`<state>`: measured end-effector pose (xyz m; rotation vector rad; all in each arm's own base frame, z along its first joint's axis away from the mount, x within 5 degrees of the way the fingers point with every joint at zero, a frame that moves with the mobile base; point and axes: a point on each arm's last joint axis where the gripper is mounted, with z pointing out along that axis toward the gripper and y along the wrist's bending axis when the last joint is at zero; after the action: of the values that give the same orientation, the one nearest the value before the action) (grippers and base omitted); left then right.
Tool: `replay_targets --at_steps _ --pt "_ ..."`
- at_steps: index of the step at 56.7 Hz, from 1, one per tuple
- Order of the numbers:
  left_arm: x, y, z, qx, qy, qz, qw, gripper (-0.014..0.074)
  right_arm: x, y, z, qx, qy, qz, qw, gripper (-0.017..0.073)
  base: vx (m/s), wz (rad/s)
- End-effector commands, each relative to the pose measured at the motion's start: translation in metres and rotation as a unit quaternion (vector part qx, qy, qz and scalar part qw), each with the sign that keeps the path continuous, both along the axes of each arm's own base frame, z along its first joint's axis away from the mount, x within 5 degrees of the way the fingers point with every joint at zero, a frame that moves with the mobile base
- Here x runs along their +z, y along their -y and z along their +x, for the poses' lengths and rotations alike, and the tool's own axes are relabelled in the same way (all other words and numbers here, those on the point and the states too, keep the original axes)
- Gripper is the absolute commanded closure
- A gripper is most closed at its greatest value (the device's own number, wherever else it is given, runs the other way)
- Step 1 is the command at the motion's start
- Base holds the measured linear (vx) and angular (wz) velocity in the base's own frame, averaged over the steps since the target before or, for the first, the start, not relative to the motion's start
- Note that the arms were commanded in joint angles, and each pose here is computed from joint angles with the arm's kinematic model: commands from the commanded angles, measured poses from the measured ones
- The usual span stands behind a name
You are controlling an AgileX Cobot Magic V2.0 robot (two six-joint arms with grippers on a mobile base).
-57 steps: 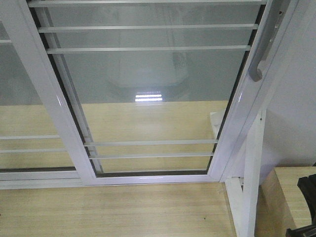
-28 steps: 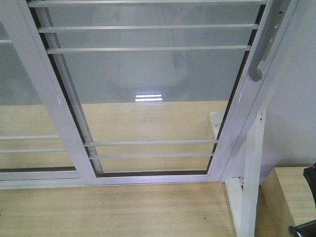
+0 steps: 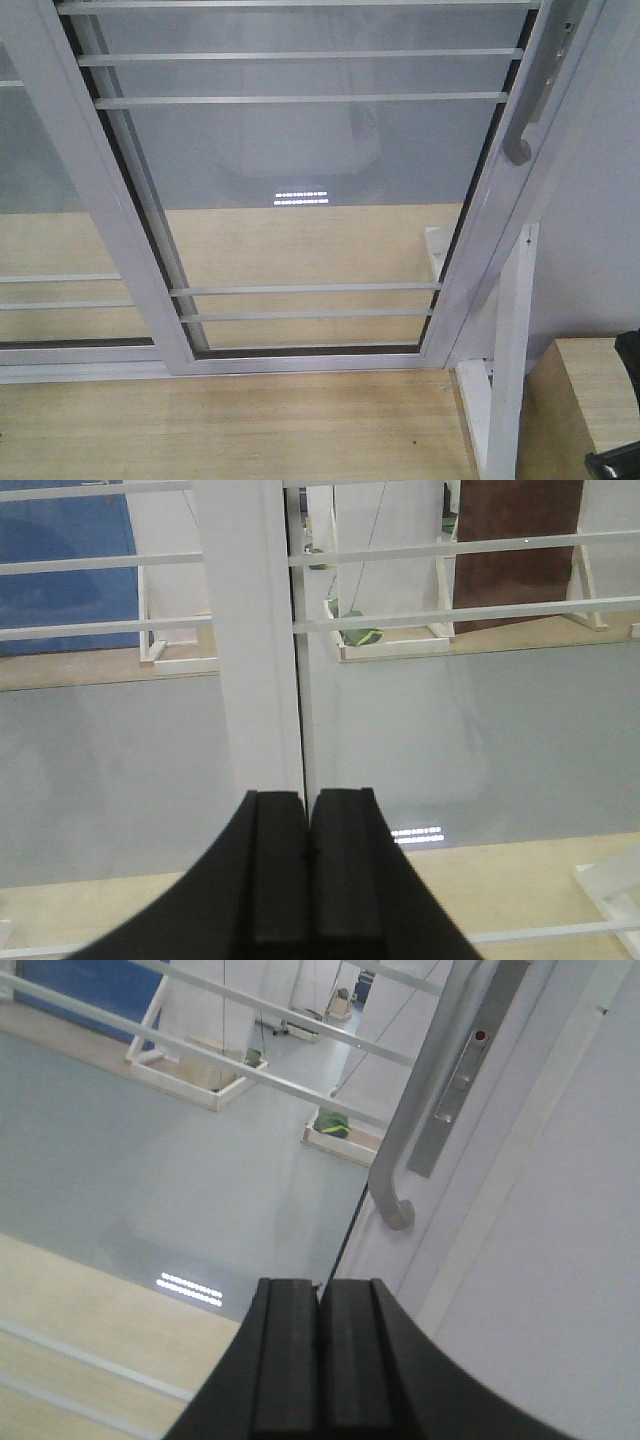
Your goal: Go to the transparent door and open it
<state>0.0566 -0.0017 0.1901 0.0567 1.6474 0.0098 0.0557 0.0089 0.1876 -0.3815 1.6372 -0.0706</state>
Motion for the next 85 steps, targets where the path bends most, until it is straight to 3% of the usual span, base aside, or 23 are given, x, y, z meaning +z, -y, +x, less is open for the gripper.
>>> replay_targets --at_steps 1,7,11,15,33,39,47,58,69,85 --pt "0.005 0.000 0.000 -0.002 0.043 -0.006 0.999 0.0600 0.011 -0.003 -0.001 0.013 0.058 0.078 0.995 0.0561 0.00 0.00" --pt "0.006 0.000 0.000 -0.002 0.050 -0.006 0.999 0.0600 0.016 -0.003 -0.001 0.016 0.062 0.186 0.981 0.0561 0.00 0.00" --pt "0.008 0.000 0.000 -0.002 0.056 -0.007 0.998 0.0600 0.019 -0.003 -0.001 0.017 0.070 0.212 0.975 0.0561 0.00 0.00" --pt "0.008 0.000 0.000 -0.002 0.056 -0.007 0.998 0.0600 0.021 -0.003 -0.002 0.018 0.079 0.217 0.973 0.0561 0.00 0.00" --pt "0.019 0.000 -0.002 0.000 0.118 -0.008 0.993 0.0600 0.024 -0.003 -0.002 0.020 0.098 0.191 0.977 0.0561 0.00 0.00" --pt "0.027 -0.001 -0.003 0.000 0.155 -0.023 0.988 0.0600 0.028 -0.003 -0.003 0.022 0.111 0.177 0.978 0.0561 0.00 0.00" --pt "0.047 -0.001 -0.007 -0.002 0.179 -0.036 0.983 0.0600 0.055 -0.002 -0.006 0.024 0.116 0.178 0.977 0.0561 0.00 0.00" --pt "0.087 0.000 -0.004 -0.003 0.157 -0.036 0.987 0.0600 0.104 -0.005 0.008 0.016 0.069 0.145 0.987 0.0561 0.00 0.00" --pt "0.130 0.001 0.030 -0.001 0.134 -0.035 0.990 0.0600 0.159 -0.016 0.056 0.012 0.038 0.088 0.995 0.0561 0.00 0.00" --pt "0.173 0.003 0.115 0.001 0.101 -0.034 0.994 0.0600 0.195 -0.036 0.148 0.011 0.004 0.072 0.997 0.0561 0.00 0.00"
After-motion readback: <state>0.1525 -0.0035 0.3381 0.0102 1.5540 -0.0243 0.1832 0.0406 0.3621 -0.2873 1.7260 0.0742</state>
